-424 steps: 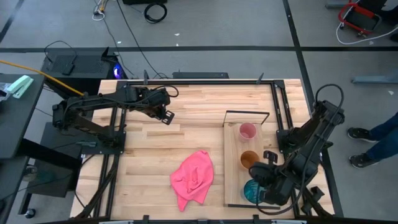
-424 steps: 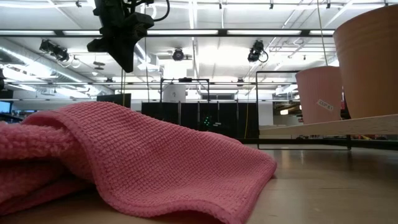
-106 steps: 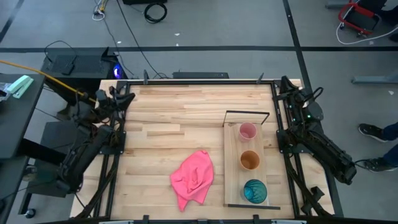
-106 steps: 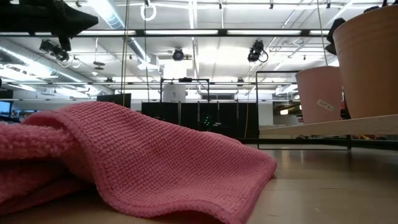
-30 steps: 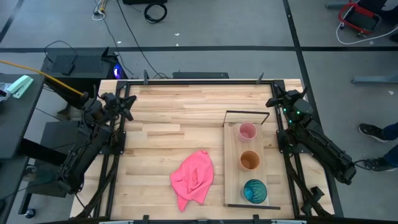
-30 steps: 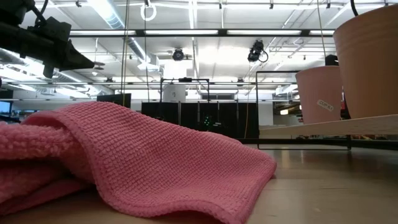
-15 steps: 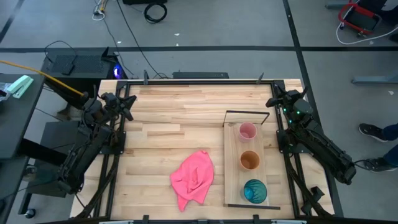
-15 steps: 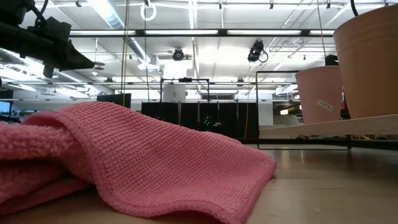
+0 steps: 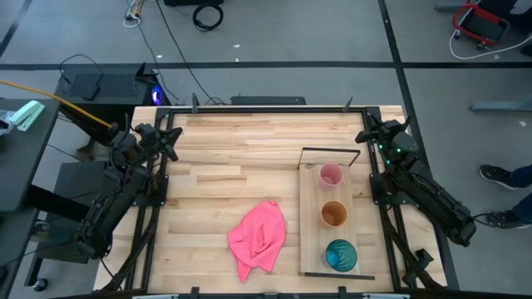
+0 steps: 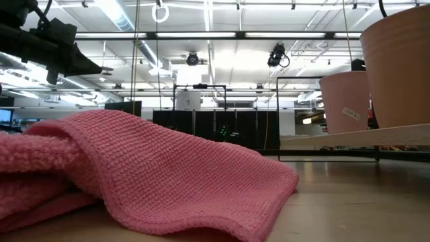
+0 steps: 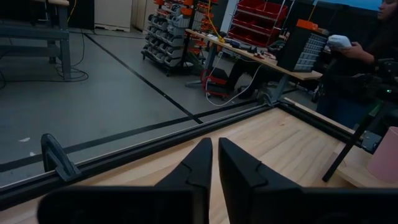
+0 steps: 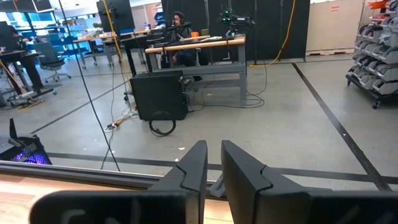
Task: Stack small to large cups/mugs on shelf
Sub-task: Return to Home Position
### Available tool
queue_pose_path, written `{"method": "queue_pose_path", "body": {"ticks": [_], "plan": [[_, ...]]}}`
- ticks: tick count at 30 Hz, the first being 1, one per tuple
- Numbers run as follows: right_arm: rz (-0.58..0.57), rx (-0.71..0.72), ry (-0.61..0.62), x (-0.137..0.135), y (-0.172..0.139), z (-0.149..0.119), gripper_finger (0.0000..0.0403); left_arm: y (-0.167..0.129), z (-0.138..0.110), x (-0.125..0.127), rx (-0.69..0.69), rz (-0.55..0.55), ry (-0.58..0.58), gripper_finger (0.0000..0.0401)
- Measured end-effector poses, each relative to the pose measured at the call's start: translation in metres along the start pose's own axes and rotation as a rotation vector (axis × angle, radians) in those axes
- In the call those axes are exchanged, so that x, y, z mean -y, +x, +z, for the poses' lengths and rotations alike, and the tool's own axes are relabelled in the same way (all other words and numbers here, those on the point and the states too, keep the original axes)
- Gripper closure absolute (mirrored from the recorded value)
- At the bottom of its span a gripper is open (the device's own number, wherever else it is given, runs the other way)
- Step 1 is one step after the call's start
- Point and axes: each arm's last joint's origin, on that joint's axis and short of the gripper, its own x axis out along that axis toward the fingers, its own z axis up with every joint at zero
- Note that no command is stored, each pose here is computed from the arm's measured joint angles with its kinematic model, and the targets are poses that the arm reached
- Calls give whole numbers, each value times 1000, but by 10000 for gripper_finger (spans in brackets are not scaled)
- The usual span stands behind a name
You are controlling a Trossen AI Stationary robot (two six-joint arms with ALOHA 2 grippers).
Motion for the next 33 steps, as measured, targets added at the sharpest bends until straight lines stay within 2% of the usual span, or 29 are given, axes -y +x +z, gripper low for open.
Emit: {"method": "queue_pose_path", "body": {"ticks": [33], "plan": [[0, 0, 0, 0, 0, 0, 347, 0, 0, 0, 0, 0, -1, 369]]}}
